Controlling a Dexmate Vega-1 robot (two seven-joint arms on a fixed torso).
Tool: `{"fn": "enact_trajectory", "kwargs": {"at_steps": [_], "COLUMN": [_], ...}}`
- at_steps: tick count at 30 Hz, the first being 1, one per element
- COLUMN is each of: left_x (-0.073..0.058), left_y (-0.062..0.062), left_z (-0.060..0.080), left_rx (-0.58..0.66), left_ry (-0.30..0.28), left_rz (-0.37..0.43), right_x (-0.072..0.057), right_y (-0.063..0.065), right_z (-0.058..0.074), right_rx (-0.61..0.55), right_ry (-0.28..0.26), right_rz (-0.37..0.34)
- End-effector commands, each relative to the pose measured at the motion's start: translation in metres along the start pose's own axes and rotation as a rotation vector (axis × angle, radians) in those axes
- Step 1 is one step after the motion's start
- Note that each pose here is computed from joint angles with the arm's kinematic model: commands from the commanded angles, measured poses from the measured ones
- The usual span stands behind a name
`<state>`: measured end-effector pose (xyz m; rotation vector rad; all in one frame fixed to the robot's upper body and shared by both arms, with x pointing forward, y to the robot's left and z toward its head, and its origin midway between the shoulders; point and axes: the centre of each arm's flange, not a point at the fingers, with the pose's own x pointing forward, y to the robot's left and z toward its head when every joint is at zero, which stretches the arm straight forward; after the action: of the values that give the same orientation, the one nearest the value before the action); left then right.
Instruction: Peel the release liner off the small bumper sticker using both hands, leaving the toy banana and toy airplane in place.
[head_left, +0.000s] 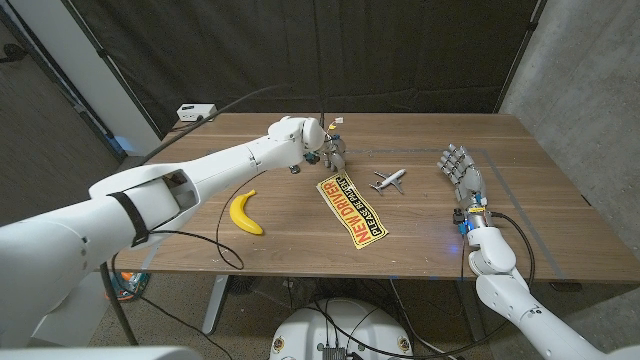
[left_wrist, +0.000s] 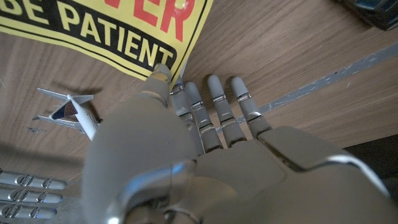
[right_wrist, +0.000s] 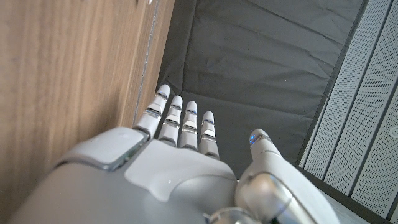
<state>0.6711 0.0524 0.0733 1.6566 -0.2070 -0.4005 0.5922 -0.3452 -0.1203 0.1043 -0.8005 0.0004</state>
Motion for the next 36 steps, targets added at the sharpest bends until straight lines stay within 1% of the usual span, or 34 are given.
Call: {"fn": "enact_trajectory", "kwargs": {"at_steps": [1, 4, 6, 11, 16, 19, 22, 29, 30, 32, 36], "left_x": [-0.010, -0.016, -0.022, -0.035, -0.045, -0.049, -0.054, -0.064, -0.065, -0.067, -0.068], "left_y": [-0.006, -0.008, -0.009, -0.013, -0.014, -0.014, -0.014, -0.014, -0.014, -0.015, -0.016], "left_z": [-0.002, -0.002, -0.002, -0.004, -0.006, -0.006, -0.004, 0.011, 0.013, 0.016, 0.021], "left_rx": [-0.026, -0.021, 0.004, 0.025, 0.024, -0.002, -0.005, 0.125, 0.138, 0.156, 0.175], "left_ry": [-0.044, -0.059, -0.069, -0.098, -0.135, -0.167, -0.196, -0.231, -0.232, -0.245, -0.269], "left_rz": [0.194, 0.305, 0.390, 0.599, 0.751, 0.821, 0.890, 1.027, 1.050, 1.072, 1.129], "right_x": [0.000, 0.002, 0.003, 0.007, 0.011, 0.013, 0.015, 0.018, 0.019, 0.021, 0.024], "right_y": [0.002, 0.003, 0.003, 0.006, 0.009, 0.010, 0.011, 0.014, 0.015, 0.017, 0.024], "right_z": [-0.001, -0.001, -0.001, 0.000, 0.003, 0.006, 0.009, 0.018, 0.020, 0.025, 0.034], "right_rx": [0.002, 0.002, 0.004, -0.008, -0.026, -0.037, -0.046, -0.090, -0.100, -0.119, -0.153], "right_ry": [0.012, 0.012, 0.010, 0.017, 0.025, 0.031, 0.036, 0.057, 0.061, 0.064, 0.055], "right_rz": [0.001, 0.004, 0.005, 0.010, 0.011, 0.015, 0.015, 0.012, 0.015, 0.025, 0.045]}}
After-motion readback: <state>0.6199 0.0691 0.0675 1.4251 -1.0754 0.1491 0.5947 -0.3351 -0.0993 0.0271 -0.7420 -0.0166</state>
